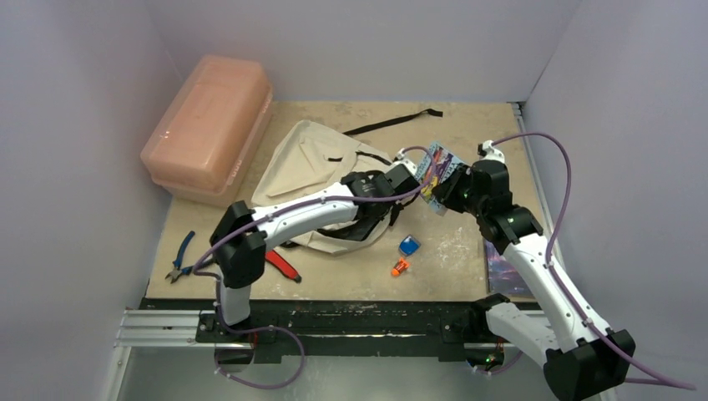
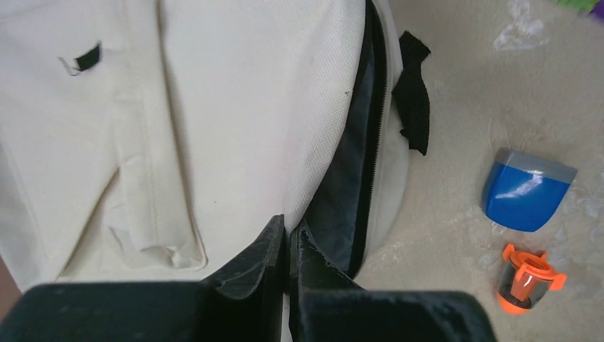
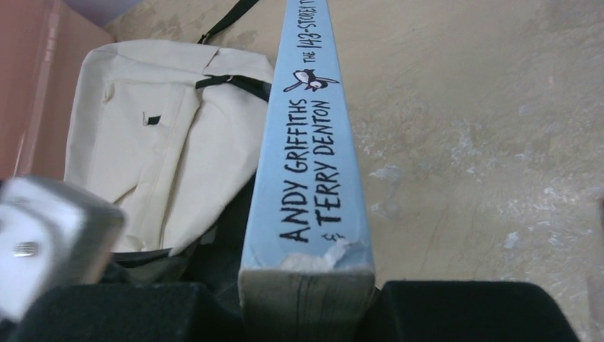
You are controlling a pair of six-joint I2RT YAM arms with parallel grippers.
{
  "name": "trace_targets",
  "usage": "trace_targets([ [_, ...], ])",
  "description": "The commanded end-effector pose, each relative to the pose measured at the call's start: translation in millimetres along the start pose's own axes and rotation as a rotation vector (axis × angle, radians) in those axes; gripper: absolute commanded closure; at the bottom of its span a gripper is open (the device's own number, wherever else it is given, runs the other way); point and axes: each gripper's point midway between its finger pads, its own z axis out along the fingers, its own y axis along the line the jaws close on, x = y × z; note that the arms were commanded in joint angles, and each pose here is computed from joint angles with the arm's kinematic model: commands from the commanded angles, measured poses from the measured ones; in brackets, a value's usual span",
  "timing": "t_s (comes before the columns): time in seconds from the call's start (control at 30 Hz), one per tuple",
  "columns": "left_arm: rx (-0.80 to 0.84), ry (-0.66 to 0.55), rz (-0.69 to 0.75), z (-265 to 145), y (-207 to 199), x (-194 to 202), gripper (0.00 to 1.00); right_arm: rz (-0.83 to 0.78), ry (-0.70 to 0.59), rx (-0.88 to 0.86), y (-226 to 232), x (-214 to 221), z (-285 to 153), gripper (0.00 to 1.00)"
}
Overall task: Pack the student bag
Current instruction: Place the book in the student bag.
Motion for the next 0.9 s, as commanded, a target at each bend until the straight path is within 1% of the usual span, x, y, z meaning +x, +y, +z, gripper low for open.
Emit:
trace_targets([
  [0.0,-0.042,-0.149,-0.194,-53,50,-37,1.00,0.050,-0.003,-0.179,37,-7,2,1.00],
  [0.1,0.022,-0.170,-0.322,-64,64,-43,1.00,0.057,0.060,-0.289,56,5,3,1.00],
  [0.23,0.121,-0.184,-0.490,-73,81,-44,1.00,0.137,0.184,-0.485,87,27,0,1.00],
  [0.33,0.207,-0.223,-0.569,-81,85,-50,1.00,0.178,0.263,-0.613,105,40,1,1.00],
  [0.43,0.256,-0.262,-0.576,-92,83,-55,1.00,0.262,0.389,-0.717,118,59,6,1.00],
  [0.5,0.271,-0.283,-0.584,-99,85,-58,1.00,0.296,0.435,-0.797,129,63,4,1.00],
  [0.53,0.277,-0.297,-0.585,-102,86,-60,1.00,0.310,0.456,-0.805,130,66,6,1.00],
  [0.73,0.305,-0.411,-0.571,-132,98,-67,1.00,0.325,0.465,-0.824,140,61,15,1.00],
  [0.87,0.273,-0.432,-0.548,-138,107,-68,1.00,0.352,0.473,-0.847,145,63,11,1.00],
])
